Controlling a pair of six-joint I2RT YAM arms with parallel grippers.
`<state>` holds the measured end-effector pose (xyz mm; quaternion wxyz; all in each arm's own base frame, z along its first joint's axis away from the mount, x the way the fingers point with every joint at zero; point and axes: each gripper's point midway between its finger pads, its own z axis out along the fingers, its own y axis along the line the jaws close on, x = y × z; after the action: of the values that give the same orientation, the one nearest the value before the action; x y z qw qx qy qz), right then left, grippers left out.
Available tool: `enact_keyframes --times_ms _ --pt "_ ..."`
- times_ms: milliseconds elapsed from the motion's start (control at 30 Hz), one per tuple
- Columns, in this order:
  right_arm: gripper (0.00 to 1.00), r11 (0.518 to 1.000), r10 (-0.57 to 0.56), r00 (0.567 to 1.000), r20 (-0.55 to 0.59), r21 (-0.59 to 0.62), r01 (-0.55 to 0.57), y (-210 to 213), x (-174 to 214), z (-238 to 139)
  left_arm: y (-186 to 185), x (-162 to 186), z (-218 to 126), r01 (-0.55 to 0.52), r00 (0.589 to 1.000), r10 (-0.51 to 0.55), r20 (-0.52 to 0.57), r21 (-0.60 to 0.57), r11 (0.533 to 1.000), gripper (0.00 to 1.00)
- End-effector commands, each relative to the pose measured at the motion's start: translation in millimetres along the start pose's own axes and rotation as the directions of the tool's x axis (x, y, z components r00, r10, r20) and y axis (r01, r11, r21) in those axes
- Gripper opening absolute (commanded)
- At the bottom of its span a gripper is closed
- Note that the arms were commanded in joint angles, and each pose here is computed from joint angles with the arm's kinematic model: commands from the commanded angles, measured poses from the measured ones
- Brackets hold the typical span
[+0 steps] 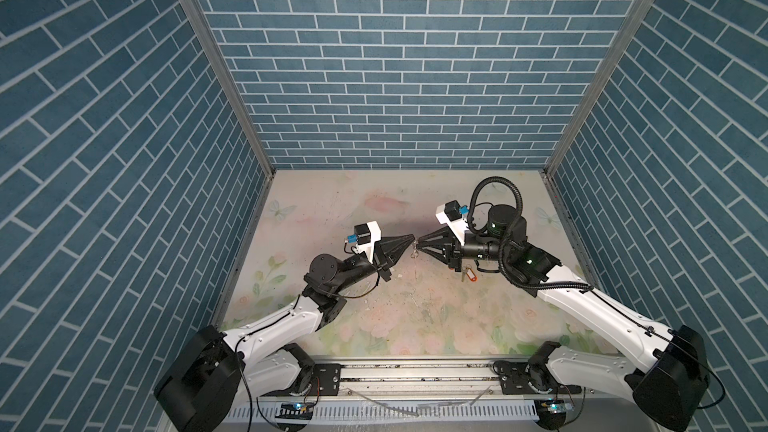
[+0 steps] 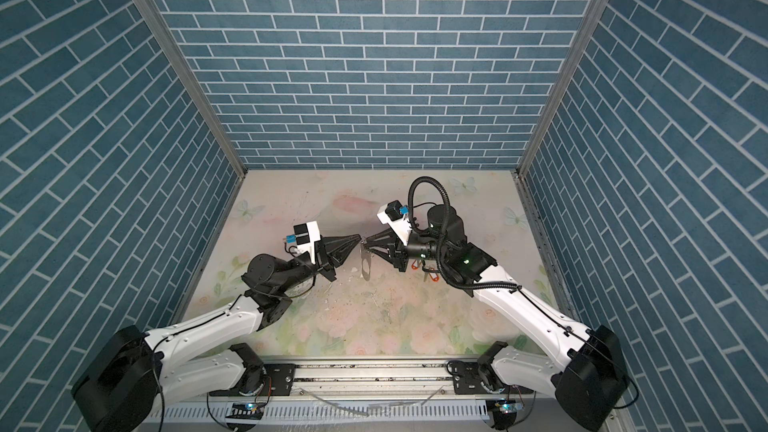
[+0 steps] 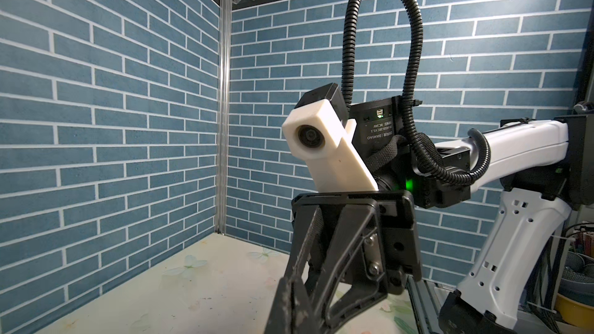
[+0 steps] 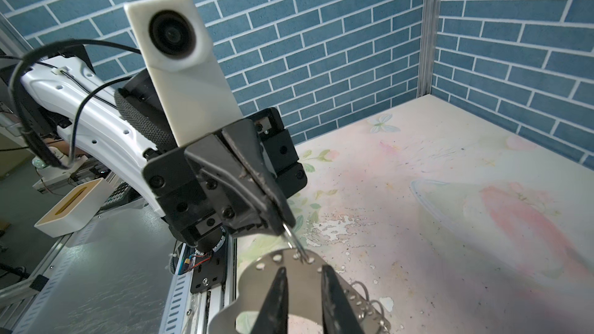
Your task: Put the keys on the keyring
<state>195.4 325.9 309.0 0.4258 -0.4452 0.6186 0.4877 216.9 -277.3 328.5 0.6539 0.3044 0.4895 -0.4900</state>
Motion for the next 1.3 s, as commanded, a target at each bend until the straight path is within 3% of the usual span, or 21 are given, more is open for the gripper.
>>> enact_keyframes --times_ms 0,600,867,1133,1267 --pt "0.18 1.0 -0.005 0.999 0.04 -0.019 0.006 -0.6 -7.9 2.9 -6.8 -16.0 -1.5 -0.02 0.997 0.018 0.069 0.028 0.999 0.0" --pt "0.07 0.997 -0.029 0.995 0.093 -0.071 0.036 4.7 -24.8 6.8 -10.0 -8.7 6.3 0.022 0.999 -0.026 0.046 0.083 0.996 0.0" --pt "0.09 0.997 -0.038 0.995 0.097 -0.061 0.045 4.4 -26.6 4.1 -11.8 -3.5 10.1 0.047 0.999 -0.048 0.008 0.104 0.993 0.0" --pt "0.17 0.998 -0.048 0.993 0.109 -0.042 0.053 2.7 -30.6 -2.5 -13.1 -0.1 12.2 0.061 0.998 -0.059 -0.02 0.116 0.991 0.0" --pt "0.12 0.997 -0.052 0.994 0.096 -0.051 0.057 4.3 -29.0 -3.5 -13.7 0.0 11.7 0.061 0.998 -0.058 -0.025 0.115 0.991 0.0"
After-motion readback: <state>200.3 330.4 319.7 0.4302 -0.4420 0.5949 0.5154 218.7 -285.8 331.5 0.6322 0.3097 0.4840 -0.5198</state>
